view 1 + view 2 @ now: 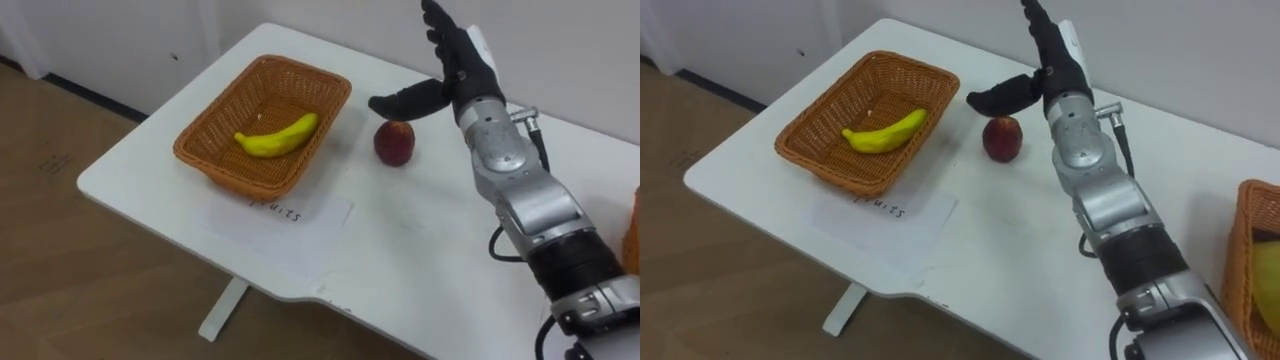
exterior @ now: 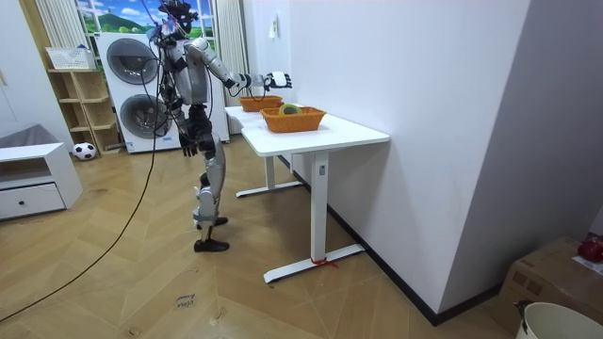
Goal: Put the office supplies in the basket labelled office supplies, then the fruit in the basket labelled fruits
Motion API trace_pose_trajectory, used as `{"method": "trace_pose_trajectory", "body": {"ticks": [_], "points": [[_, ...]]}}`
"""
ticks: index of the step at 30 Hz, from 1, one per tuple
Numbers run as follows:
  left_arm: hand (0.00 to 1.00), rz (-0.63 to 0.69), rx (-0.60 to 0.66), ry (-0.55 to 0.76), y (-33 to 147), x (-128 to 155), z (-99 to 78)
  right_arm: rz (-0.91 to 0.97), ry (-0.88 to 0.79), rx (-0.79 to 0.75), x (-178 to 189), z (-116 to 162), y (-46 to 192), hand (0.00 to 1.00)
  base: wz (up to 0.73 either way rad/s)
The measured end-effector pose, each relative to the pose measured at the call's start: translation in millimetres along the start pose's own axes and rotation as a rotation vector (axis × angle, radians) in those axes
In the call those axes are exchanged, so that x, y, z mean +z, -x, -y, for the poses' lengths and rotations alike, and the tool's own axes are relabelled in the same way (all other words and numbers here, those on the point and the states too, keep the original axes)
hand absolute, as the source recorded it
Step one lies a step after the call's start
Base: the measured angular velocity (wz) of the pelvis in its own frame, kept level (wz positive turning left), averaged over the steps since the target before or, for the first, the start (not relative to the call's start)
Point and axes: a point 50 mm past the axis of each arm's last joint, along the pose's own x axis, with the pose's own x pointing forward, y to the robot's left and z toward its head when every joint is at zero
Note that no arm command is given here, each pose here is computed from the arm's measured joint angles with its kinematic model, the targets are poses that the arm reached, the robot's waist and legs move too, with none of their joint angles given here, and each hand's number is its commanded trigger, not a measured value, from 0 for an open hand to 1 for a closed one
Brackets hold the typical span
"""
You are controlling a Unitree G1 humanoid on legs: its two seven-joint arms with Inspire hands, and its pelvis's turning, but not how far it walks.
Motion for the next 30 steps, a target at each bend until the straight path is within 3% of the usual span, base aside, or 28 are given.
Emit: {"method": "trace_pose_trajectory", "body": {"ticks": [11, 30], "points": [[0.0, -0.005, -0.048, 0.025, 1.6, 1, 16.4, -0.108, -0.025, -0.086, -29, 18, 3, 0.0, -0.03], [0.0, -0.017, -0.071, -0.001, 1.4, -2, 19.9, -0.153, -0.01, -0.078, -40, 17, 4, 0.0, 0.0]]}}
